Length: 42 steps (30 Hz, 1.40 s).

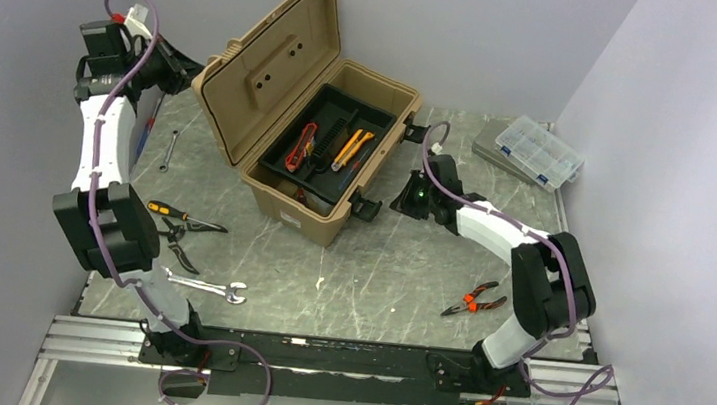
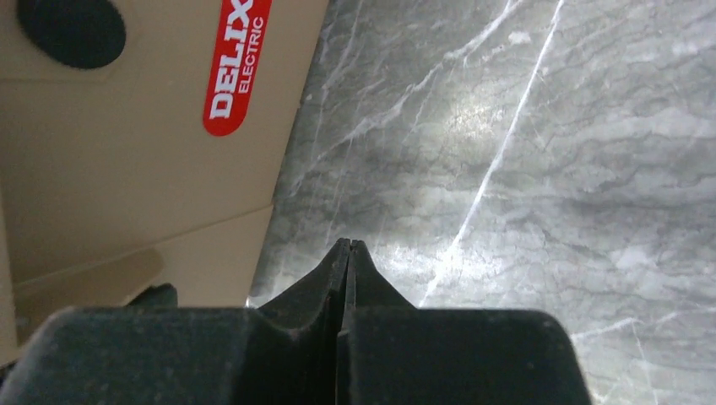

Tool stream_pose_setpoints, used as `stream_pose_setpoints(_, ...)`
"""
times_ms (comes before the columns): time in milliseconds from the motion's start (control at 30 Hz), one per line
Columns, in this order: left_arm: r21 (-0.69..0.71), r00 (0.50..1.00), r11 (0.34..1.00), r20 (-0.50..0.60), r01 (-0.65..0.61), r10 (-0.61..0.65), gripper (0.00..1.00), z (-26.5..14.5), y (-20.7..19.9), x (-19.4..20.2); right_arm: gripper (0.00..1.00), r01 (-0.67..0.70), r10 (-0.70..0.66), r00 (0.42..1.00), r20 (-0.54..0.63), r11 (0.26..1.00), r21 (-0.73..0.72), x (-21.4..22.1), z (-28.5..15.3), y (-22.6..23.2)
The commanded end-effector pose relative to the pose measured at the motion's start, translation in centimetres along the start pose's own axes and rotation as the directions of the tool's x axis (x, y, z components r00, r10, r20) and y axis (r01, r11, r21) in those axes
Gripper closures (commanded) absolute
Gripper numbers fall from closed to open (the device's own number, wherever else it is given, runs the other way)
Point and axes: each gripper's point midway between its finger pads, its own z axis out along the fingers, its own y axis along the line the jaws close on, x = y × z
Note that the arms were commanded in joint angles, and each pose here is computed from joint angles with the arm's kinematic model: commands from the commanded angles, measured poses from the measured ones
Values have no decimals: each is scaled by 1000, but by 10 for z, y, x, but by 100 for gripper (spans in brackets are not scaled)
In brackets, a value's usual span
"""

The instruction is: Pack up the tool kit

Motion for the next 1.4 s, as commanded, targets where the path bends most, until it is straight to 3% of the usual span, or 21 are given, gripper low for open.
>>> stream_pose_setpoints(0, 130, 995, 988, -43, -88, 94, 100, 8, -44, 15, 100, 9, -4, 998, 70, 997, -70, -31, 12, 25)
stream_pose_setpoints(233, 133, 967, 962, -57, -239, 248, 100, -2, -85, 52, 100, 7, -1, 999, 32, 982, -188, -36, 34, 51)
stream_pose_setpoints(433, 117, 896, 904, -131, -410, 423, 100, -14, -112, 97, 100, -3, 5, 1000, 3, 957, -289, -32, 36, 68)
stream_pose_setpoints(733, 142, 811, 869, -316, -474, 493, 100, -8, -101, 163, 100, 33, -36, 999, 1, 883, -469, -31, 19, 111)
stream_pose_setpoints(900, 109, 795, 864, -348, -491, 496, 100, -13, -89, 170, 100, 58, -56, 998, 19, 872, -486, -32, 8, 119)
stream_pose_setpoints(1133, 9, 792, 825, -271, -566, 546, 100, -19, -95, 139, 100, 23, -18, 1000, 16, 929, -368, -22, 9, 82)
stream_pose_setpoints(1167, 12, 792, 823, -263, -569, 551, 93, -18, -97, 138, 100, 13, -11, 1000, 9, 933, -360, -20, 9, 78)
stream_pose_setpoints(1233, 13, 792, 820, -251, -572, 556, 61, -16, -98, 137, 100, -1, 0, 1000, -4, 936, -352, -14, 8, 69)
stream_pose_setpoints(1367, -7, 793, 818, -248, -575, 556, 15, -12, -87, 142, 100, -21, 20, 1000, -5, 922, -387, -6, 1, 55)
